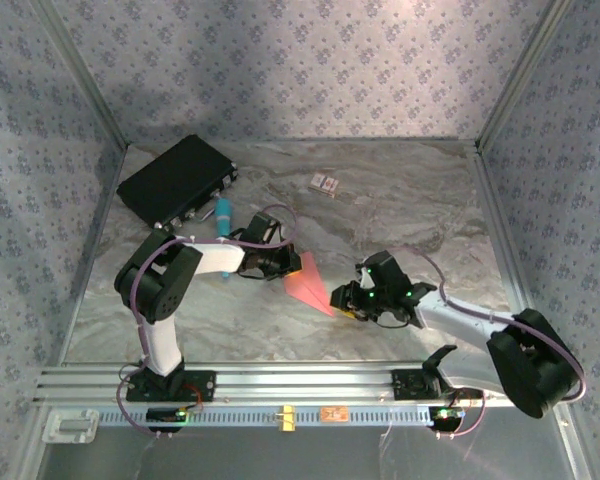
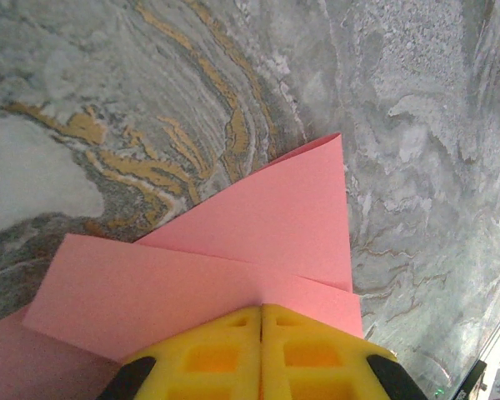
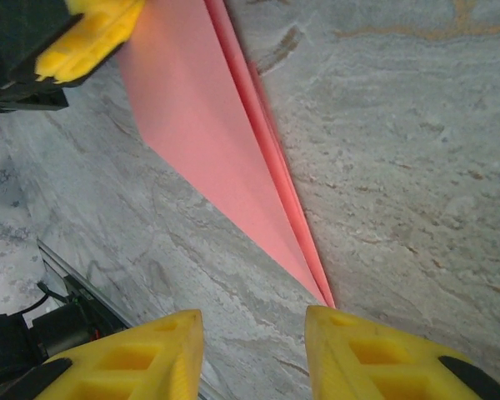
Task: Fold a paper plane with a square sheet of paper (pick it up from the middle)
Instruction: Turn over the paper at the center of the table.
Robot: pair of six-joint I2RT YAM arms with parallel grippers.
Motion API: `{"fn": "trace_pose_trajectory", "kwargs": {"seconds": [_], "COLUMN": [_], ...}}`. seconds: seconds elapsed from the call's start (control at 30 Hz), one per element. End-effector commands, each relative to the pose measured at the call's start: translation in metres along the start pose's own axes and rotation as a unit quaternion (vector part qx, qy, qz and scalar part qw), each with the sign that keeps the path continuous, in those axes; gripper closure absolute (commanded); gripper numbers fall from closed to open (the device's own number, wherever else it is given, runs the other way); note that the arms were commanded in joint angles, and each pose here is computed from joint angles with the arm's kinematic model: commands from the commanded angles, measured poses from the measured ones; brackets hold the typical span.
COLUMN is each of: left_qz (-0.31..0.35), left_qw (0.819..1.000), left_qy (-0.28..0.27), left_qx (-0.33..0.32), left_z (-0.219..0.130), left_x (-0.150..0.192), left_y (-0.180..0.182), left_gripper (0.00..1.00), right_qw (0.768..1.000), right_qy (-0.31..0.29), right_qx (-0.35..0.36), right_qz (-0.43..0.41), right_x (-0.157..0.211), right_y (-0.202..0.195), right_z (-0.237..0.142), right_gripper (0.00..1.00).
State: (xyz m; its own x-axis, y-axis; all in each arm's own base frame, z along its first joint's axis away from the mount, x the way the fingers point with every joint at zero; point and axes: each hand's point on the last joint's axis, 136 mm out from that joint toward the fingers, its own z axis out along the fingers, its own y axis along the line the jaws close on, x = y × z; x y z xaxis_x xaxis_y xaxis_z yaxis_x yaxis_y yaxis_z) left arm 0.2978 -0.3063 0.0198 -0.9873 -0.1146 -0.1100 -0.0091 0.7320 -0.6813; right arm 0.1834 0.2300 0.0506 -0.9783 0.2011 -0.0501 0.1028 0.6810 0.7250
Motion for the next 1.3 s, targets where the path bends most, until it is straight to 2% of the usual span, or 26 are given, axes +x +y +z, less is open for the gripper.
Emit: {"fn": "trace_pose_trajectory", "kwargs": {"seconds": [0.0, 0.2, 0.3, 0.57, 0.9, 1.27], "left_qz": [-0.032, -0.035, -0.035, -0.036, -0.036, -0.037], "left_qw": [0.998, 0.998, 0.998, 0.998, 0.999, 0.999], "left_qy": [0.011, 0.012, 0.012, 0.012, 0.011, 0.011], "left_qx": [-0.048, -0.045, -0.044, -0.041, -0.039, -0.037], "left_z": [0.0, 0.001, 0.002, 0.002, 0.002, 0.002], "left_x": [0.009, 0.009, 0.009, 0.007, 0.008, 0.008], "left_y": [0.03, 0.03, 0.03, 0.028, 0.028, 0.027], "left_gripper": [0.92, 0.92, 0.92, 0.92, 0.92, 0.92], "right_qw": [1.0, 1.0, 0.999, 0.998, 0.999, 0.999], "right_qy": [0.016, 0.024, 0.03, 0.047, 0.047, 0.033], "right_qx": [-0.006, -0.004, 0.034, 0.048, 0.011, 0.016], "right_qz": [0.004, -0.003, -0.001, 0.006, -0.003, -0.003], "right_x": [0.001, 0.001, 0.004, 0.012, 0.009, 0.006], "right_y": [0.005, 0.006, -0.007, -0.018, -0.002, -0.008], "right_z": [0.006, 0.01, 0.011, 0.016, 0.021, 0.021], "right_gripper": [0.62, 0.62, 0.63, 0.64, 0.68, 0.67]}}
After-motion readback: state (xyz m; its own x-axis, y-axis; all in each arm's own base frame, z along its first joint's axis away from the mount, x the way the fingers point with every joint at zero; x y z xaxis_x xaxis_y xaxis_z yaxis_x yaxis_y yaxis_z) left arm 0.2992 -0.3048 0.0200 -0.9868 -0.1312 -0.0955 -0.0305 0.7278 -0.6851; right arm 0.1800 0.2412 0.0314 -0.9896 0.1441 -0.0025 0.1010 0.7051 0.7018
